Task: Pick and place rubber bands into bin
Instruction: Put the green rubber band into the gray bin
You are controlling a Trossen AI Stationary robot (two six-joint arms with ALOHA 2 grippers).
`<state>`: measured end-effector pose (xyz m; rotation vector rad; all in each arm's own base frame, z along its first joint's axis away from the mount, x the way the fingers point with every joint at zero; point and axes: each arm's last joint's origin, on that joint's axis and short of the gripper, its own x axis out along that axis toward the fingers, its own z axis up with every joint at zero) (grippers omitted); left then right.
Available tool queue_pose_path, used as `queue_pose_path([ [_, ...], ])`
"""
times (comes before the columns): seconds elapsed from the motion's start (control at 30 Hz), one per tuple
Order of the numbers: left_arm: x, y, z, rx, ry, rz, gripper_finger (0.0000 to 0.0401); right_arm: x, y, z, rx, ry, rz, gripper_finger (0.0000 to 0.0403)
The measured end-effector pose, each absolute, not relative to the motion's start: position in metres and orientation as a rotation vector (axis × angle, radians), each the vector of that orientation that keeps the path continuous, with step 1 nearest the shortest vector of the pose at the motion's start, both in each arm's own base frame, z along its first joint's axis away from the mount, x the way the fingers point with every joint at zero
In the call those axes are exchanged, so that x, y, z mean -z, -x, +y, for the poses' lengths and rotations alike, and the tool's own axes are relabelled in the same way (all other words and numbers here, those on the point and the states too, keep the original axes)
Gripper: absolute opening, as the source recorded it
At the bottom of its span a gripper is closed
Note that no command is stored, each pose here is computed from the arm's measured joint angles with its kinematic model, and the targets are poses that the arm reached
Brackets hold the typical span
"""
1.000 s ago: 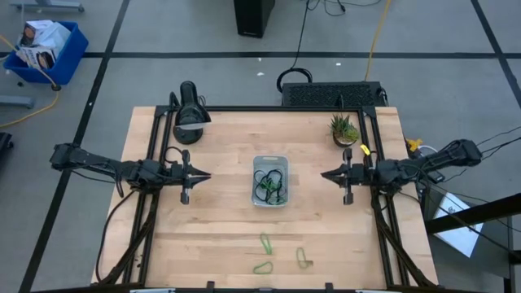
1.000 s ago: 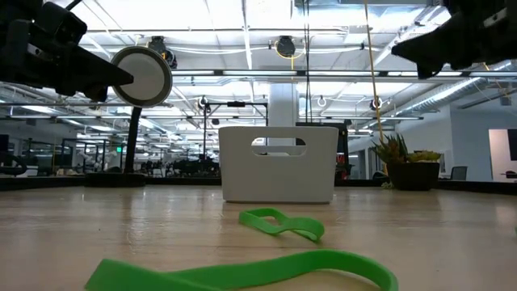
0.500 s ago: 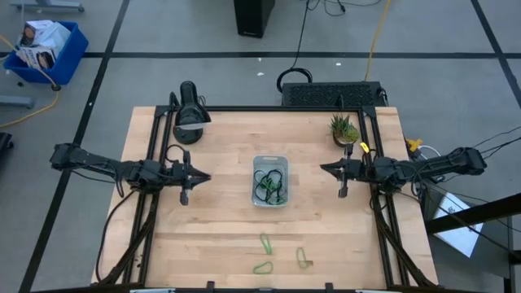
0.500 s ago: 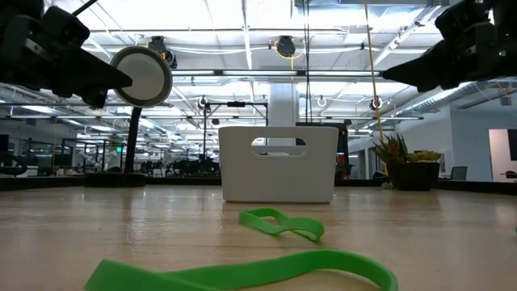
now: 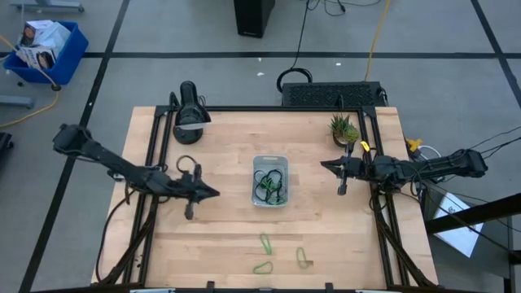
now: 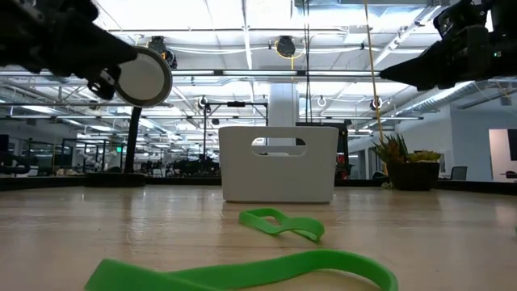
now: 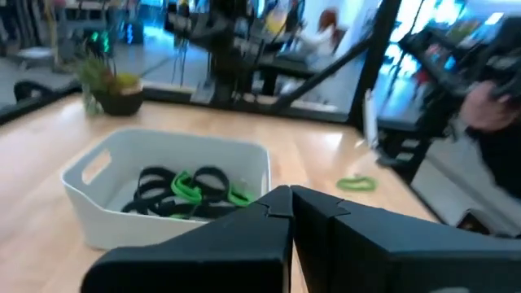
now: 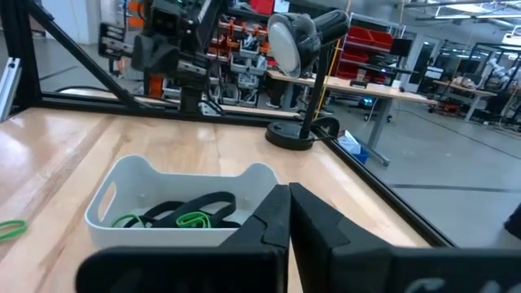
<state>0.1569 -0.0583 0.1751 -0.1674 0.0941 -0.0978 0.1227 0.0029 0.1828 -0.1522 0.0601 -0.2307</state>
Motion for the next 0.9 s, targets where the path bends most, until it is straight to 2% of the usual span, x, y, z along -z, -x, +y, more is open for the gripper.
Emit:
queue_pose_path([
  [0.27, -0.181, -0.22, -0.1, 0.126, -0.037, 0.314, 0.0026, -0.183, -0.123, 0.003, 0.231, 0.127, 0.052, 0.0001],
  [0.5, -0.182, -0.268, -0.132, 0.169, -0.138, 0.346, 0.0052, -0.183, -0.123, 0.003, 0.231, 0.106, 0.056, 0.0003],
  [0.7, -0.174, -0.304, -0.168, 0.23, -0.233, 0.361, 0.0104, -0.179, -0.123, 0.003, 0.232, 0.08, 0.061, 0.0002],
  [0.9, -0.153, -0.331, -0.185, 0.296, -0.305, 0.501, 0.0172, -0.171, -0.122, 0.003, 0.232, 0.074, 0.054, 0.0004],
])
